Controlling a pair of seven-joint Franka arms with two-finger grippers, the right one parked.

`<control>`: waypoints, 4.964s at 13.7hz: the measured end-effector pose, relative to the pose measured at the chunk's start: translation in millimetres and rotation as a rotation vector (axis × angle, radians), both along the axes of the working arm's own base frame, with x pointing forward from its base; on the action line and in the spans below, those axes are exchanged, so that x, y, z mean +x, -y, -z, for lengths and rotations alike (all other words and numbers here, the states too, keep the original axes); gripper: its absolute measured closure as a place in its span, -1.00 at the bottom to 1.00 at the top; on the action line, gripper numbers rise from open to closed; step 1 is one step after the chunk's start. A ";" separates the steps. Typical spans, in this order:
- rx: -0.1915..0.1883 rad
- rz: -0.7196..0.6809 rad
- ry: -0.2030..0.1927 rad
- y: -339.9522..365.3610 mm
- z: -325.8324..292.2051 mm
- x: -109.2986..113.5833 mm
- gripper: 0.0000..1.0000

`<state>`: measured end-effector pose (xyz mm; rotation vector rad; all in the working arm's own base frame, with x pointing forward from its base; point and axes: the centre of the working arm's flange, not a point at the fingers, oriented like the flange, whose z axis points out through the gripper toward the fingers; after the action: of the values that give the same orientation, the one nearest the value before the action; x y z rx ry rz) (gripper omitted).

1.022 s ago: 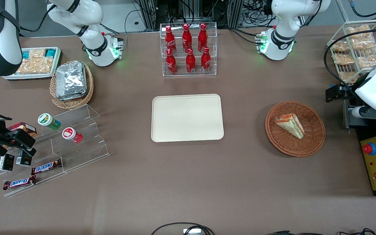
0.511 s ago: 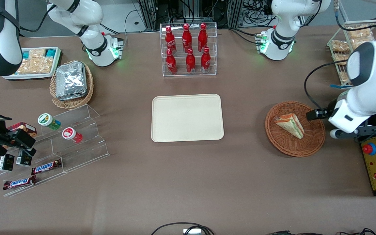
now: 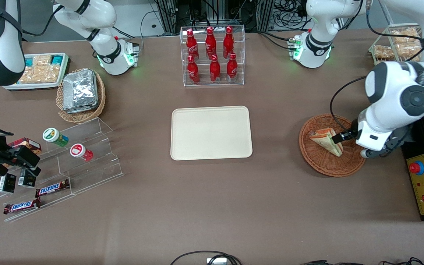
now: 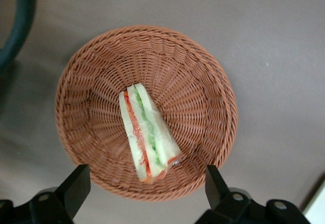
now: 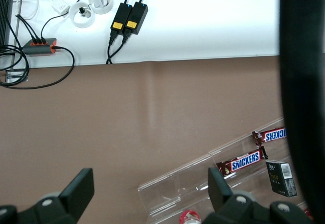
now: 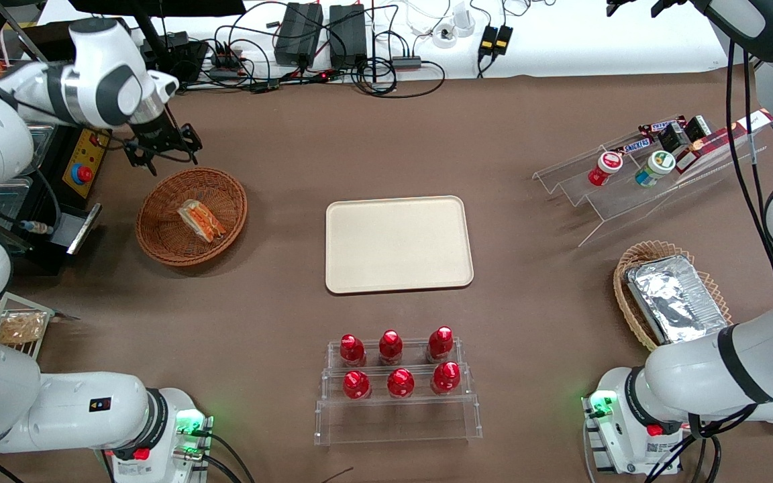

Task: Place sandwich from basket to tray
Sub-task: 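Close the left gripper on the wrapped sandwich's edge, then lift the sandwich out of the basket with the left gripper, then carry the sandwich over the cream tray and lower it onto the tray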

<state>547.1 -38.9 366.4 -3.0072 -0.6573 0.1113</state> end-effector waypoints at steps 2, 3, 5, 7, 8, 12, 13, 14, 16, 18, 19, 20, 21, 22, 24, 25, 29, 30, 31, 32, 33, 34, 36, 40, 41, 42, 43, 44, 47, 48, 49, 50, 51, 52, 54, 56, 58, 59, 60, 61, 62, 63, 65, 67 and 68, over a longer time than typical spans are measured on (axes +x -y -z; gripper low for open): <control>0.003 -0.085 0.027 0.0 23.2 -14.7 -1.00; 0.003 -0.117 0.035 -0.1 32.0 -20.0 -1.00; 0.000 -0.152 0.059 -0.2 49.2 -30.5 -1.00; -0.007 -0.194 0.091 -0.6 66.6 -41.5 -1.00; -0.011 -0.219 0.107 -0.7 73.6 -46.4 -1.00; -0.023 -0.260 0.148 -1.4 94.0 -62.7 -1.00; -0.026 -0.266 0.156 -2.0 99.4 -67.0 -1.00; -0.029 -0.277 0.161 -2.7 104.8 -70.6 -1.00; -0.032 -0.295 0.161 -3.1 115.6 -74.4 -1.00; -0.032 -0.307 0.153 -3.5 123.7 -75.0 -1.00; -0.032 -0.317 0.151 -3.7 126.7 -75.1 -1.00; -0.033 -0.328 0.151 -3.8 128.9 -75.0 -0.95; -0.034 -0.335 0.152 -3.7 130.7 -74.9 -0.94; -0.034 -0.339 0.153 -3.8 132.2 -74.8 -0.80; -0.035 -0.356 0.153 -4.6 133.5 -74.6 -0.29; -0.035 -0.364 0.154 -5.0 133.4 -74.3 -0.08; -0.036 -0.374 0.160 -5.7 131.4 -72.0 0.35; -0.037 -0.374 0.165 -5.9 129.8 -70.5 0.37; -0.038 -0.373 0.171 -5.8 126.7 -68.3 0.38; -0.038 -0.367 0.177 -5.7 122.4 -66.3 0.40; -0.035 -0.353 0.175 -5.8 116.0 -64.2 0.45; -0.029 -0.328 0.164 -6.1 107.4 -62.0 0.57; -0.017 -0.254 0.146 -6.7 81.4 -55.3 0.61; 0.005 -0.121 0.081 -4.6 17.3 -35.7 0.61; 0.009 -0.088 0.064 0.7 -2.8 -26.8 0.61; 0.010 -0.056 0.058 10.2 -22.8 -18.6 0.61; 0.010 -0.026 0.063 24.3 -40.1 -12.5 0.61; 0.007 0.010 0.074 43.2 -53.7 -8.9 0.61; -0.009 0.130 0.101 110.7 -68.8 -9.9 0.61; -0.016 0.169 0.102 132.9 -69.7 -11.7 0.61; -0.017 0.209 0.102 152.5 -69.8 -13.7 0.61; -0.003 0.256 0.106 171.2 -69.6 -16.4 0.61; 0.006 0.300 0.109 188.8 -69.1 -20.1 0.61; 0.005 0.339 0.114 207.7 -70.4 -24.7 0.61; -0.007 0.399 0.113 239.9 -70.7 -35.0 0.61; -0.019 0.443 0.103 267.6 -66.4 -47.4 0.61; -0.027 0.473 0.084 293.4 -56.7 -61.0 0.61; -0.030 0.473 0.073 304.4 -50.1 -66.4 0.61; -0.034 0.478 0.060 316.1 -43.3 -72.0 0.61; -0.040 0.488 0.047 330.8 -36.0 -79.1 0.61; -0.037 0.496 0.037 344.6 -27.5 -85.8 0.61; -0.020 0.502 0.035 357.5 -17.1 -92.0 0.61; 0.007 0.496 0.051 382.6 9.4 -103.5 0.61; 0.020 0.499 0.055 405.7 42.6 -117.2 0.61; 0.024 0.503 0.051 415.1 59.9 -124.3 0.61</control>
<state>422.8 -454.0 306.5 -3.0498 0.1069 0.0001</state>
